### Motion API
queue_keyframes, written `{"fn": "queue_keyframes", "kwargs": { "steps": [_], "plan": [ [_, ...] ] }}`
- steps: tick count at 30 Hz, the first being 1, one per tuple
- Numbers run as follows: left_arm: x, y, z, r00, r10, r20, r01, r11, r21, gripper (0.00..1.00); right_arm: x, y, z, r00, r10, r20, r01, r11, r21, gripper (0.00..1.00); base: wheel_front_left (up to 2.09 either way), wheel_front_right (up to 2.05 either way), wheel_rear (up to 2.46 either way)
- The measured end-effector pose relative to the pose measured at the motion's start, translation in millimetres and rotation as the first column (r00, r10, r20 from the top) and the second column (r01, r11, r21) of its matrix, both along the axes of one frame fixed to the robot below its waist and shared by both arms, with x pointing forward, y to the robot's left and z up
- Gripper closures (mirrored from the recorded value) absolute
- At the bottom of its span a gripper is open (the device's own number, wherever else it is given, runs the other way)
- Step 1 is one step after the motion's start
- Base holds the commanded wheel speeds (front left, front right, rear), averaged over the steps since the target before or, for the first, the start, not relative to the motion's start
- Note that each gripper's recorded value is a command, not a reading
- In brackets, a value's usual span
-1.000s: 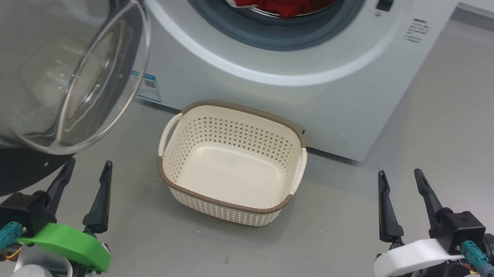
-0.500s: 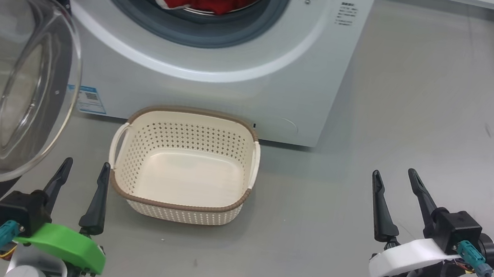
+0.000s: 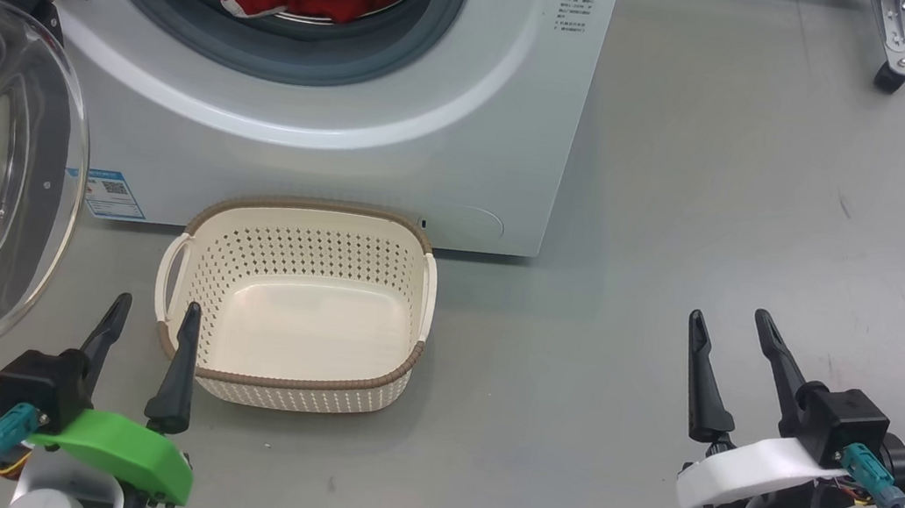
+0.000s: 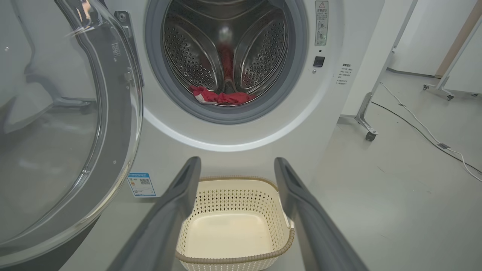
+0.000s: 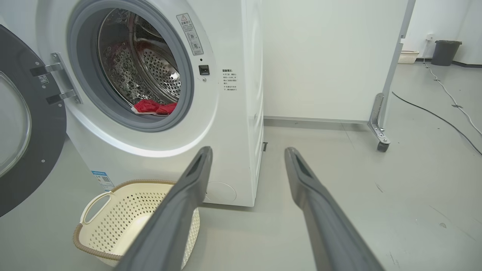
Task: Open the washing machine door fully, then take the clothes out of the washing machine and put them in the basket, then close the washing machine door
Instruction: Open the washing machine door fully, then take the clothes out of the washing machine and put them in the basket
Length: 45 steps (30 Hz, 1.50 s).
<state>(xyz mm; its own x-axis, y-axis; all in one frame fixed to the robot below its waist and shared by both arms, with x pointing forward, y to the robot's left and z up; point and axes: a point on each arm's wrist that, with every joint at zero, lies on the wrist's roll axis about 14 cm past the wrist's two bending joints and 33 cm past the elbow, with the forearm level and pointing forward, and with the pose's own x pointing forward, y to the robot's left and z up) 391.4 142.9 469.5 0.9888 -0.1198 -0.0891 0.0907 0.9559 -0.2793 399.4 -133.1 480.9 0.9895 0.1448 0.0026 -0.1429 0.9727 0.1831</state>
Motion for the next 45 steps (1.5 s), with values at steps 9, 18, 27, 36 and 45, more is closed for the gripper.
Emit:
{"fn": "queue_keyframes", "kwargs": {
  "steps": [9, 18, 27, 36, 45],
  "plan": [
    [1.4, -1.4, -1.1, 1.0, 0.0, -0.011, 0.0, 1.0, 0.015, 0.0, -1.4, 0.3, -0.7, 1.0, 0.0, -0.003, 0.0, 1.0, 0.006, 0.0, 0.0, 0.0, 0.0],
    [2.6, -0.9, 2.1, 1.0, 0.003, -0.002, -0.003, 1.0, 0.028, 0.0, -1.9, -0.3, 0.1, 1.0, -0.002, -0.001, 0.002, 1.0, 0.008, 0.0, 0.0, 0.0, 0.0],
    [3.0, -4.3, 4.6, 1.0, -0.003, 0.002, 0.003, 1.0, 0.028, 0.0, -2.9, -1.6, 1.1, 1.0, -0.01, 0.001, 0.01, 1.0, 0.007, 0.0, 0.04, -0.04, 0.0],
    [3.4, -6.8, 9.1, 1.0, -0.01, 0.013, 0.01, 1.0, 0.023, 0.0, -4.7, -1.2, 1.1, 1.0, -0.009, 0.001, 0.009, 1.0, 0.006, 0.0, 0.33, -0.33, 0.0],
    [-0.8, -6.9, 4.8, 1.0, -0.012, -0.005, 0.012, 1.0, 0.024, 0.0, -6.1, -1.7, 0.9, 1.0, -0.011, 0.0, 0.011, 1.0, 0.006, 0.0, 0.7, -0.7, 0.0]
  ]
}}
